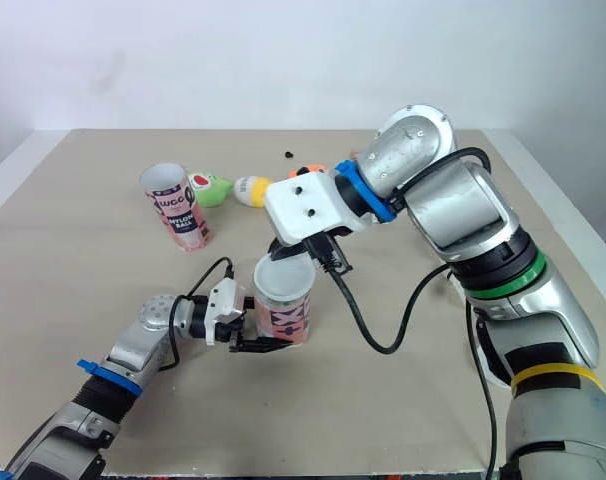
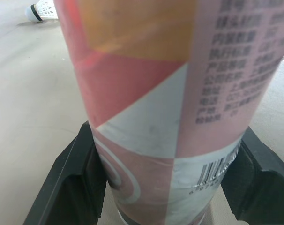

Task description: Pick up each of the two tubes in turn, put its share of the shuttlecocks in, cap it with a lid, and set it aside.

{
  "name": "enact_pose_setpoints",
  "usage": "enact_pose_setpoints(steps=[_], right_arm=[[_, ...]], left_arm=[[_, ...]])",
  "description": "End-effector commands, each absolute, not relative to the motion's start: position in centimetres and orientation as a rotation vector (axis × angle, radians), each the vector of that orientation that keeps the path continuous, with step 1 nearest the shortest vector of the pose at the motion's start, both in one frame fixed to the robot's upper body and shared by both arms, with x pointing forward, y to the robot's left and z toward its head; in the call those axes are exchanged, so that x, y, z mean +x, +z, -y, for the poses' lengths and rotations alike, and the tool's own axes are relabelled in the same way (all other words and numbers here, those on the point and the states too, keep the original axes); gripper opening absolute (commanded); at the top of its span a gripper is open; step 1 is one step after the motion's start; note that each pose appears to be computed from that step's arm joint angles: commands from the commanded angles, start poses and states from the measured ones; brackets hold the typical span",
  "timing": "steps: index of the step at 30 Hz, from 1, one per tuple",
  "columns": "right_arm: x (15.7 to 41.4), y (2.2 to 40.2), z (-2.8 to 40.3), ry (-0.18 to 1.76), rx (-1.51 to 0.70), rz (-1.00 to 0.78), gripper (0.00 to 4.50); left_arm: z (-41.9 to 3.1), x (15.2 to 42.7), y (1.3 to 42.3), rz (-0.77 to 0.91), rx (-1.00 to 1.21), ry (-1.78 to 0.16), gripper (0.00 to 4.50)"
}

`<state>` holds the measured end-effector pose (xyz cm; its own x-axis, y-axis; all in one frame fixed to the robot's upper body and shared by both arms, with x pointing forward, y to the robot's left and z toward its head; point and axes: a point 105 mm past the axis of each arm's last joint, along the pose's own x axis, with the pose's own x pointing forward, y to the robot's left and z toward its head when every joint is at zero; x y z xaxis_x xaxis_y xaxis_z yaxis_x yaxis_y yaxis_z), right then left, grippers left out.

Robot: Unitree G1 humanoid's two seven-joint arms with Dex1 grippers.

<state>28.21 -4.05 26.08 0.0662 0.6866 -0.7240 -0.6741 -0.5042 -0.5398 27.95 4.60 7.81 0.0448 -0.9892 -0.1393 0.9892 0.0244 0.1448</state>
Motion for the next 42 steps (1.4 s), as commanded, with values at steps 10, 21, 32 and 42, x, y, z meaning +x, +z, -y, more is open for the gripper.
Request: enact_pose_setpoints(steps=[10, 21, 32, 42], right_arm=[[26.5, 25.5, 3.4, 1.712, -1.344, 0.056, 0.04], [27.2, 26.4, 2.1, 1.642, -1.335, 0.191, 0.04], [27.8, 27.6, 2.1, 1.585, -1.334, 0.24, 0.04], [27.7, 27.7, 2.5, 1.554, -1.322, 0.269, 0.04]], left_arm=[[-5.3, 27.1, 3.6, -0.201, 0.252, -1.53, 2.78], [-5.7, 27.2, 3.8, -0.206, 0.248, -1.524, 2.78], [-5.7, 27.4, 3.9, -0.206, 0.251, -1.528, 2.78], [-5.6, 27.4, 4.0, -0.207, 0.251, -1.534, 2.78]])
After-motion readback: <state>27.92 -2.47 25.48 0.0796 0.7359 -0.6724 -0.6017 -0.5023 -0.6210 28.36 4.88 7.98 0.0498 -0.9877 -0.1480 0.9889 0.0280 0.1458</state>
